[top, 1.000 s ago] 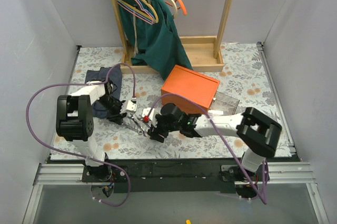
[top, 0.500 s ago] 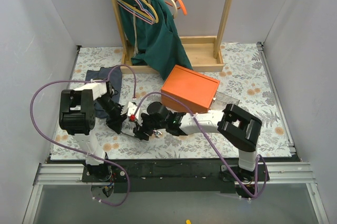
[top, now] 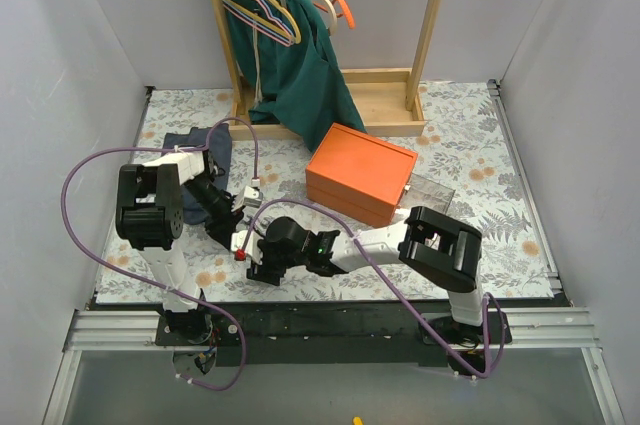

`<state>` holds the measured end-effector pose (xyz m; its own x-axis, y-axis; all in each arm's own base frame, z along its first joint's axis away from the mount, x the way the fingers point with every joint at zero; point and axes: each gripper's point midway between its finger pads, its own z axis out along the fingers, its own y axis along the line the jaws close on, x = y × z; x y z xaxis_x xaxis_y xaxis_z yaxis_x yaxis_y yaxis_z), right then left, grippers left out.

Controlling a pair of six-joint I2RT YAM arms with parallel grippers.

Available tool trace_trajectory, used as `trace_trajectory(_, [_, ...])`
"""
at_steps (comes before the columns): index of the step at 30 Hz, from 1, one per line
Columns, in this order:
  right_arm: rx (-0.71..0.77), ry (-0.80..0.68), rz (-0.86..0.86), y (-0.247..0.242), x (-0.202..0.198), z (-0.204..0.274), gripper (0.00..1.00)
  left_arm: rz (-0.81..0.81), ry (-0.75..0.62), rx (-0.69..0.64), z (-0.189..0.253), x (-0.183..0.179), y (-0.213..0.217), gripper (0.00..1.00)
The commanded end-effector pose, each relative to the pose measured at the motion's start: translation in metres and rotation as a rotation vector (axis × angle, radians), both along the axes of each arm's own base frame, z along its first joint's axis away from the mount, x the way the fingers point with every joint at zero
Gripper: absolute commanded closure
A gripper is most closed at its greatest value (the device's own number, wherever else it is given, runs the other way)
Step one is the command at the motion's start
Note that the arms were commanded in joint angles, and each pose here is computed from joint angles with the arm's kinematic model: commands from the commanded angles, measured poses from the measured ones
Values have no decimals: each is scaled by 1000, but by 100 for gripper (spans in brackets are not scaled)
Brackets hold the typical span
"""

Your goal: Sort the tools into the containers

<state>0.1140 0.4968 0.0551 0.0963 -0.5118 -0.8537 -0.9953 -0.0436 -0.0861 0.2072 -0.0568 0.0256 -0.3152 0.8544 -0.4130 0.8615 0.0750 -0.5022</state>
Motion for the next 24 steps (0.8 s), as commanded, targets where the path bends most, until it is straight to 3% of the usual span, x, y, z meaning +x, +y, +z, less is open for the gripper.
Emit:
trace_trajectory(1, [46, -125, -80, 12, 29, 20, 36, 17, 8, -33, 11, -2, -5, 100])
trace_trajectory(13, [12, -143, -45, 14, 29, 11, 37, 28, -5, -38, 14, 0, -6, 100])
trace_trajectory(16, [-66, -113, -63, 15, 31, -13, 39, 23, -20, -43, 17, -1, -7, 100])
trace_trajectory(24, [-112, -138, -46, 7, 33, -41, 49, 24, -11, -39, 18, -9, -6, 100])
